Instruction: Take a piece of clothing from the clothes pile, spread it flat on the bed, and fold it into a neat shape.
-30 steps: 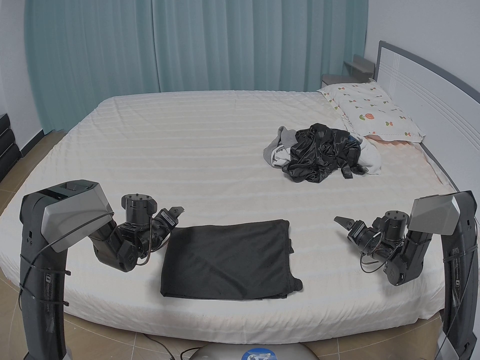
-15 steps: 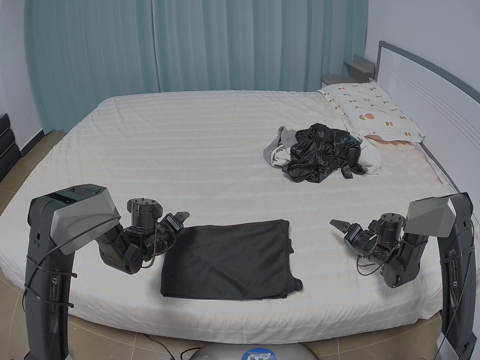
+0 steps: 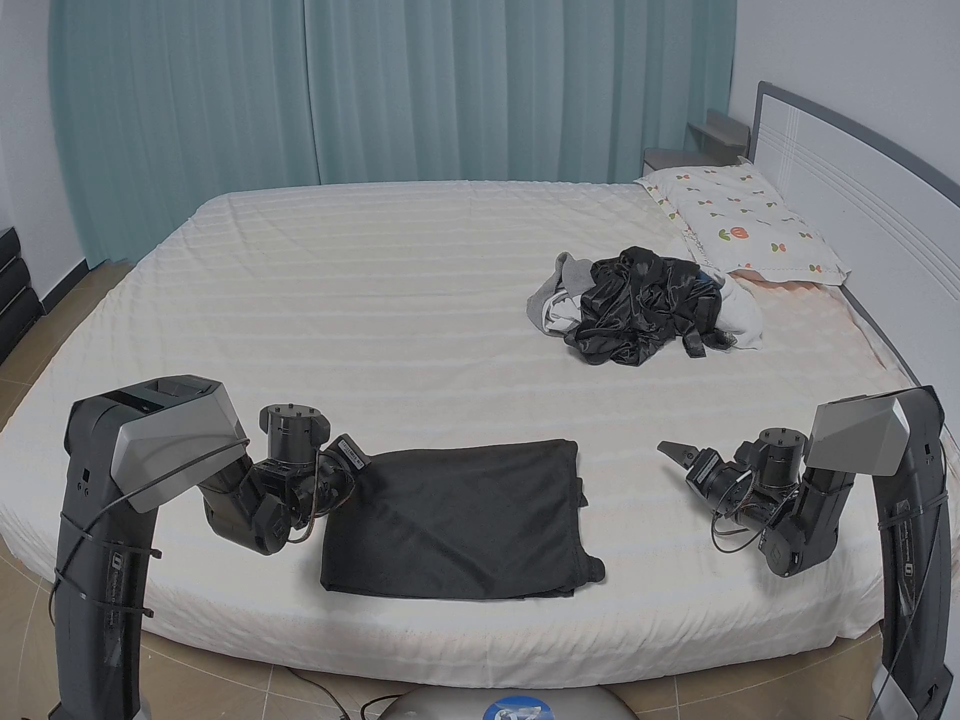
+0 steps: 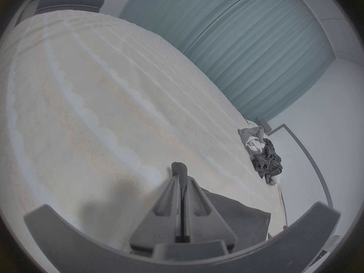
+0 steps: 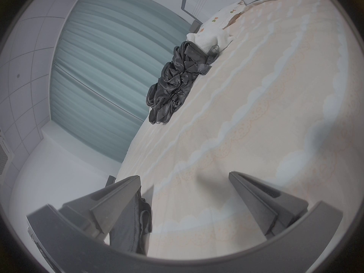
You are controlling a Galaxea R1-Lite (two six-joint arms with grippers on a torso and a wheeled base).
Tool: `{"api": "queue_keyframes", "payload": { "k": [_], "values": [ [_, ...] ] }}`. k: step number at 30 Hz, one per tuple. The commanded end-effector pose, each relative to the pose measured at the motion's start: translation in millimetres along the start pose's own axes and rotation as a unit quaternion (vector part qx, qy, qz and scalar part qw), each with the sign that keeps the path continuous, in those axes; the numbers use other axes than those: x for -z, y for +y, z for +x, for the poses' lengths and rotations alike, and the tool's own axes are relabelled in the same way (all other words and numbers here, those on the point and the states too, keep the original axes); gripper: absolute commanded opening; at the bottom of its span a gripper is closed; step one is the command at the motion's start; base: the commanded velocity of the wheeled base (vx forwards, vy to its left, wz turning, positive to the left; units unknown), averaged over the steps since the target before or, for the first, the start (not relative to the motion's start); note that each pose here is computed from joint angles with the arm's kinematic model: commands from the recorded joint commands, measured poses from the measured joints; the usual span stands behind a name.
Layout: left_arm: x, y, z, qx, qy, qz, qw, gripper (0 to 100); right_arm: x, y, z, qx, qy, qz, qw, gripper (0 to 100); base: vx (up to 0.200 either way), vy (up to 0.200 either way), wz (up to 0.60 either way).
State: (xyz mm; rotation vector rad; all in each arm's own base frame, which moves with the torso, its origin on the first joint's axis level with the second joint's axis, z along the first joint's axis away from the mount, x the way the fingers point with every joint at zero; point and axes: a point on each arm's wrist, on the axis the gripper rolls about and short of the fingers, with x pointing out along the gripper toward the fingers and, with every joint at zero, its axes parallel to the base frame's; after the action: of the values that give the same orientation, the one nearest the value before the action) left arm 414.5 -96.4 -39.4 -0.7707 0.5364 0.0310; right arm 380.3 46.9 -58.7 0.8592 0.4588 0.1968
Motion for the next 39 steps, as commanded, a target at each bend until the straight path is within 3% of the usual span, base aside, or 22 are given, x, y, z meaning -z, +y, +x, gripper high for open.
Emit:
{"api": "queue_keyframes", "payload": {
  "k": [1,8,13,17,24,28,33,39],
  "values": [
    [0.1,1.0,-0.1,-0.007,-0.007,-0.001,0.9999,0,2.8,-2.9,0.6,0.004,0.004,-0.003,1.0,100,0.0,0.0,0.0],
    [-1.5,-0.3,-2.3,-0.009,-0.012,-0.021,0.9997,0,2.6,0.8,1.0,-0.005,0.0,-0.016,0.9999,100,0.0,0.0,0.0],
    [0.0,0.4,-2.9,-0.011,-0.01,-0.021,0.9997,0,15.4,18.6,2.5,-0.032,0.008,-0.028,0.9991,100,0.0,0.0,0.0],
    [1.2,0.9,-3.4,-0.013,-0.009,-0.02,0.9997,0,25.7,48.7,5.5,-0.052,0.006,-0.041,0.9978,100,0.0,0.0,0.0],
    [2.4,1.4,-3.9,-0.014,-0.008,-0.02,0.9997,0,46.2,61.4,16.6,-0.068,0.027,-0.051,0.996,100,0.0,0.0,0.0],
    [3.8,3.1,-5.9,-0.005,-0.014,-0.021,0.9997,0,59.2,82.4,32.0,-0.083,0.049,-0.072,0.9927,100,0.0,0.0,0.0],
    [4.7,4.1,-7.1,-0.003,-0.015,-0.021,0.9997,0,72.5,85.0,53.0,-0.084,0.065,-0.074,0.9916,100,0.0,0.0,0.0],
    [4.3,3.7,-7.4,-0.003,-0.015,-0.022,0.9996,0,79.2,91.4,66.2,-0.084,0.04,-0.08,0.9924,100,0.0,0.0,0.0]
  ]
}}
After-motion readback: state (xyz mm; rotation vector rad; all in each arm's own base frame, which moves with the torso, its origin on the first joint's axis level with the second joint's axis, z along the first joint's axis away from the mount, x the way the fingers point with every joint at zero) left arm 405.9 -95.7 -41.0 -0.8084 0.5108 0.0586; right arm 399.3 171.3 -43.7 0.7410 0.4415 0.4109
